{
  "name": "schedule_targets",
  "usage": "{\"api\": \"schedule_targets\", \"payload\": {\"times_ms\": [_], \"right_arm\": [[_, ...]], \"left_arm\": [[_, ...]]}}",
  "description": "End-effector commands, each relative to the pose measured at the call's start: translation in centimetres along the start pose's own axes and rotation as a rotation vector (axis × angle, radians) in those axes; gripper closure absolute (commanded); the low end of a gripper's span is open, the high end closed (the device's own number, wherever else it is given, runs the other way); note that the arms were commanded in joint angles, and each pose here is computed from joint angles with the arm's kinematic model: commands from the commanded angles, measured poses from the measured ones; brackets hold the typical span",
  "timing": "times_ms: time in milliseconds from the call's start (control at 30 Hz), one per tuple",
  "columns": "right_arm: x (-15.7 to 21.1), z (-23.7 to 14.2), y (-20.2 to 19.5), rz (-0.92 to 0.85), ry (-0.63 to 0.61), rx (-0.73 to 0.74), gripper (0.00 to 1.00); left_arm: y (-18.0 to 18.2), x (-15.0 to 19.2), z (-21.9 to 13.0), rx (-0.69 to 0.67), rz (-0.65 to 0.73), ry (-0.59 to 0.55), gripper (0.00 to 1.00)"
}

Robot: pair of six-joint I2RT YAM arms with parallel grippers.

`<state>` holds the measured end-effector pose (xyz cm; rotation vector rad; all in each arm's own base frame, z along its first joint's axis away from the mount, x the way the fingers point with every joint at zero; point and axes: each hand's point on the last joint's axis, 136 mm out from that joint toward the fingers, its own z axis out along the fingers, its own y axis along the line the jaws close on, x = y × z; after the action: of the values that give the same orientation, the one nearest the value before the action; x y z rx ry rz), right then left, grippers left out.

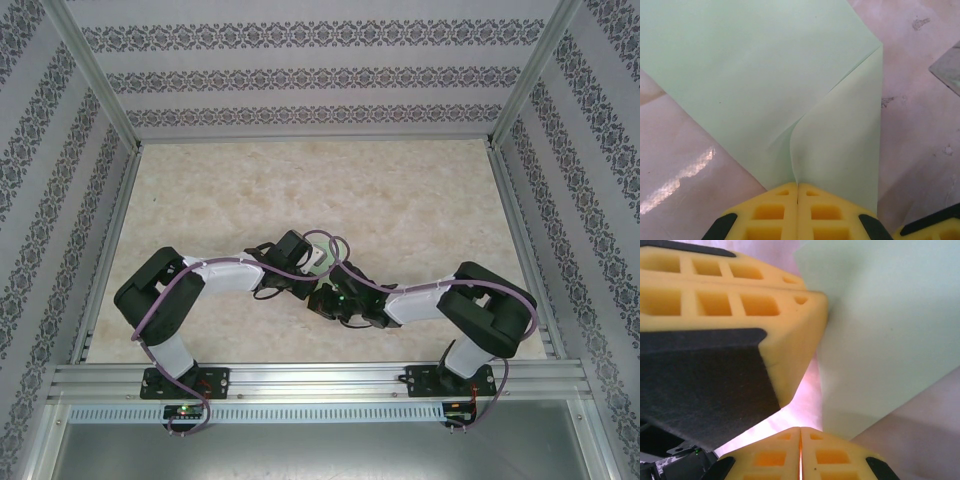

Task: Fold a paper plane with a square sheet of paper (pick it up from the middle)
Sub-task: Third fold the triangle at the center of the table.

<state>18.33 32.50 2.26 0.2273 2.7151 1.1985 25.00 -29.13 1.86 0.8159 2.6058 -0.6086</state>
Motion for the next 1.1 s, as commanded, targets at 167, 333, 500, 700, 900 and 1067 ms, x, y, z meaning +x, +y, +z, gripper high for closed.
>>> {"api": "schedule_targets", "payload": {"times_ms": [167,333,500,700,900,1067], "right_arm": [[0.5,1.5,-2.3,0.024,0.028,0.107,0.91],[-0.3,0.0,-0.8,-0.02,0.004,0.104,0.91],[-3.4,-3.7,0.1,-0.018,-0.111,0.059,0.9],[-6.3,-5.1,-1.2,0.001,-0.145,0.078,0.89],[-7.9,-3.0,-1.6,0.013,-0.114,0.053,0.9],[-7.6,-1.6,-3.6,0.044,-0.064,0.111,0.91]], "left_arm": [[0.5,0.8,0.4,-0.012,0.0,0.047,1.0],[0.5,1.0,0.5,-0.011,-0.003,0.05,1.0],[0.6,1.0,0.5,-0.014,-0.002,0.05,1.0],[0.6,1.1,0.6,-0.013,-0.004,0.052,1.0],[0.6,1.0,0.6,-0.012,-0.005,0.052,1.0],[0.6,1.0,0.7,-0.012,0.001,0.061,1.0]]}}
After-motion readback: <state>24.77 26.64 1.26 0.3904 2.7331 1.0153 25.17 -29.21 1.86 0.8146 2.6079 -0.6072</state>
